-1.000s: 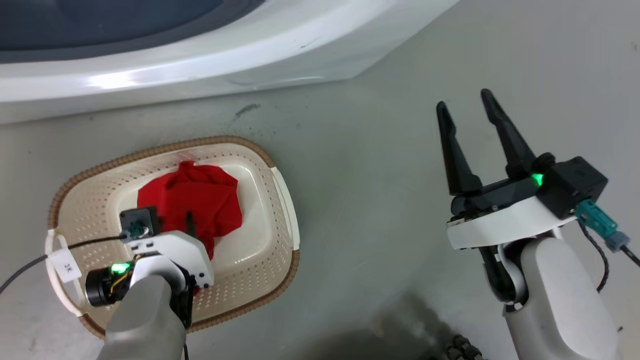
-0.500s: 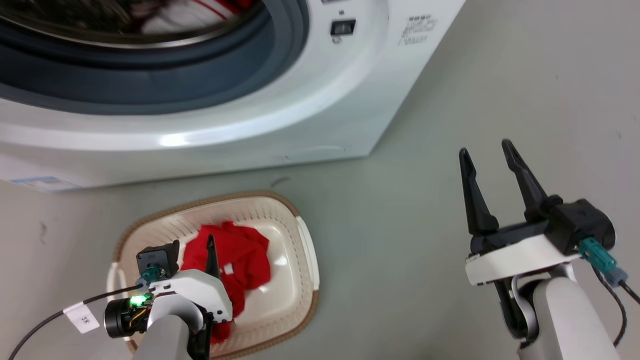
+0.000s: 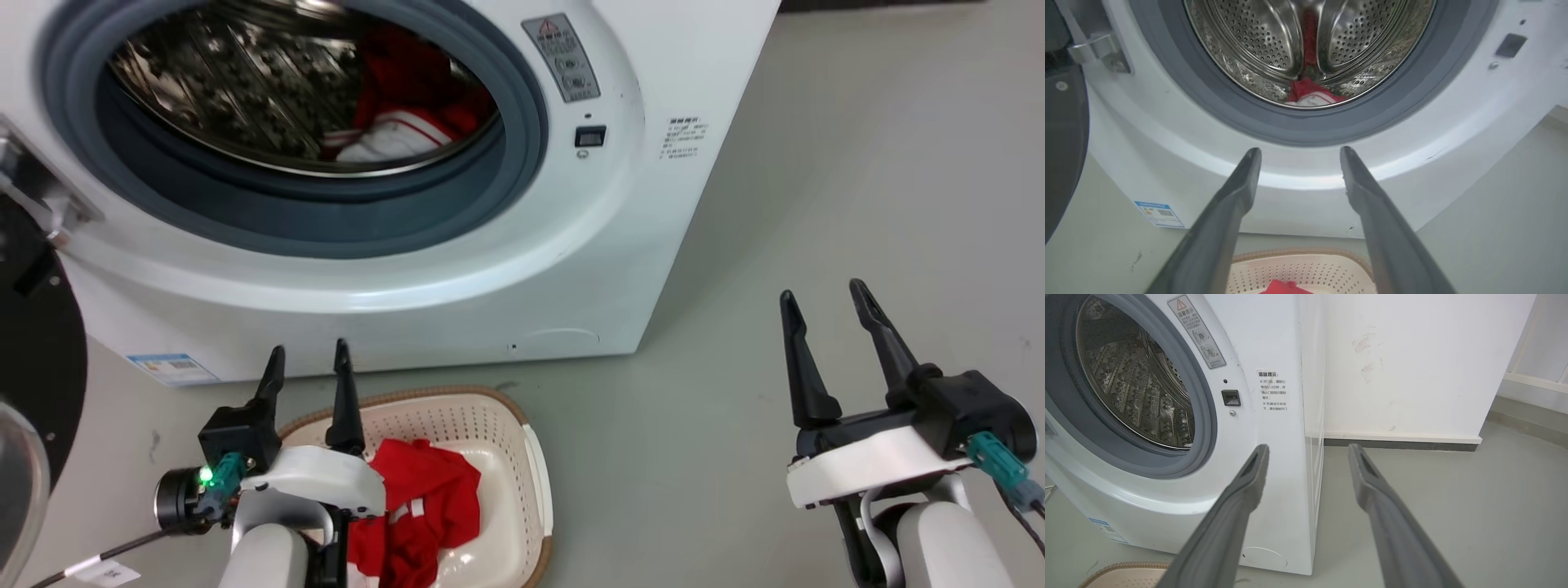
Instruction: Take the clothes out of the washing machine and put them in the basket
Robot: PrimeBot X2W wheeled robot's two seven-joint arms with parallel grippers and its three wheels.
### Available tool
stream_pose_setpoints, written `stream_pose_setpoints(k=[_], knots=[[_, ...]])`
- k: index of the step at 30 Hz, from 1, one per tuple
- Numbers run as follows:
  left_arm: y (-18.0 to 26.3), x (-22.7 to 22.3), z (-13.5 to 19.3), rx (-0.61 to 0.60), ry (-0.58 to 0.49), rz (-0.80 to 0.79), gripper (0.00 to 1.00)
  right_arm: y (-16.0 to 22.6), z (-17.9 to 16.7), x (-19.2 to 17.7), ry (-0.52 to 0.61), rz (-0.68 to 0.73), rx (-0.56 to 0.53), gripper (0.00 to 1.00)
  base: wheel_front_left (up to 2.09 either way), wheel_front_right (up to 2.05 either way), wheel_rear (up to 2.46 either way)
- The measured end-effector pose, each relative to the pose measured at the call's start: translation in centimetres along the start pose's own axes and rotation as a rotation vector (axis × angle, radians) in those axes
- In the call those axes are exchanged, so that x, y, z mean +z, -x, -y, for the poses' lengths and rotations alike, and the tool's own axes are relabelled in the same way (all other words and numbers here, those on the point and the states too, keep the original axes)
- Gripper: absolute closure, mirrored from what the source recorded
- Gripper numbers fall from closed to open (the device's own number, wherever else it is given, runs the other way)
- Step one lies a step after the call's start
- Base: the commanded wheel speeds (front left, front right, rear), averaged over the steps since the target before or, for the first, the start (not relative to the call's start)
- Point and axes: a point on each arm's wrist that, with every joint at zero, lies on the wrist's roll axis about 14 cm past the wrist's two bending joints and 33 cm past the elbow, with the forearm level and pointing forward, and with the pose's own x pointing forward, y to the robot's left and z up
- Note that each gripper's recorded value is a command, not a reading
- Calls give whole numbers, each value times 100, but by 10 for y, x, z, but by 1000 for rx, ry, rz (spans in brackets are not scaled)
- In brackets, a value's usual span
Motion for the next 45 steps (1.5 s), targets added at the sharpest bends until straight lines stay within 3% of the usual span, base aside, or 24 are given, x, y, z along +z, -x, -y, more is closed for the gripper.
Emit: stream_pose_setpoints(k=[11,21,26,45], knots=[[11,60,17,-44,-55,184,0,7,4,24,16,48,-15,0,0,0,0],[-54,84,29,-95,-91,245,0,-9,1,15,1,35,0,0,0,0,0],[-102,80,27,-115,-120,227,0,-18,3,2,-17,15,-4,0,0,0,0],[-275,-3,38,-163,-205,-45,0,-35,30,-75,-98,-136,-70,0,0,0,0]])
